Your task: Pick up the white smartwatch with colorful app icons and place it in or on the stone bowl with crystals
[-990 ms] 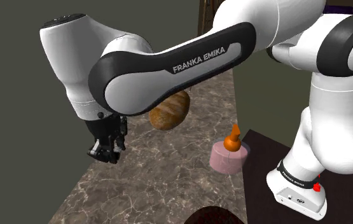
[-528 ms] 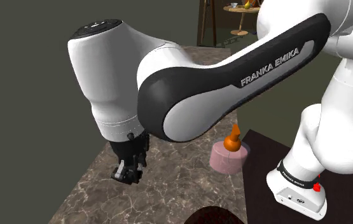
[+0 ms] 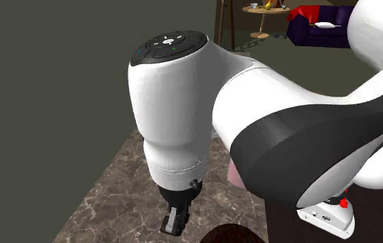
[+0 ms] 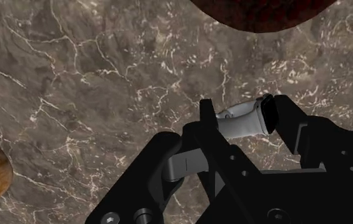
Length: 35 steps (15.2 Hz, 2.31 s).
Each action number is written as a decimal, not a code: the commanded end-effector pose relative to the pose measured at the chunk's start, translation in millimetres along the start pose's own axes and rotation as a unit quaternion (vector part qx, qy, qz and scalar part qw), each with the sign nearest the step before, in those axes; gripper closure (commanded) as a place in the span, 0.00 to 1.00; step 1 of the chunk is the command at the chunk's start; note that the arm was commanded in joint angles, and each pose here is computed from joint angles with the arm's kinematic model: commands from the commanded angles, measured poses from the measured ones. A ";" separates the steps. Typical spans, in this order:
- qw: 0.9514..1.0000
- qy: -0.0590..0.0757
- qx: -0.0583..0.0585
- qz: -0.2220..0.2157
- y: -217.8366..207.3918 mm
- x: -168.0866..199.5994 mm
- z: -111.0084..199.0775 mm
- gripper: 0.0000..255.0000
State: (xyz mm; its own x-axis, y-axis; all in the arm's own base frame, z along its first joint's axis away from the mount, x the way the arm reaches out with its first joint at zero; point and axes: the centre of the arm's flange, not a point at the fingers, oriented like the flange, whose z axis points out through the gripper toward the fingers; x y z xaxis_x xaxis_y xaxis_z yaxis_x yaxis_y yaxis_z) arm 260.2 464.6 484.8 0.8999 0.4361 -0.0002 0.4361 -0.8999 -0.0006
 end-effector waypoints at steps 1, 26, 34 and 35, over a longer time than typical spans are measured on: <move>1.000 0.000 0.000 0.001 -8.5 -27.5 -2.0 1.00; 1.000 0.000 0.000 0.001 -52.2 -137.5 71.8 1.00; 1.000 0.000 0.000 0.001 -52.2 -137.5 71.8 0.00; 1.000 0.000 0.000 0.001 -52.2 -137.5 71.8 0.00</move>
State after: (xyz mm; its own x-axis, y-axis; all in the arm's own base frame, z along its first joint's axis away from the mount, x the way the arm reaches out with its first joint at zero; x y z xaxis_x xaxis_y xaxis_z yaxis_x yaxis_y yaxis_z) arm 113.6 451.7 413.1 0.9006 0.4346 -0.0002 0.4346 -0.9006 -0.0006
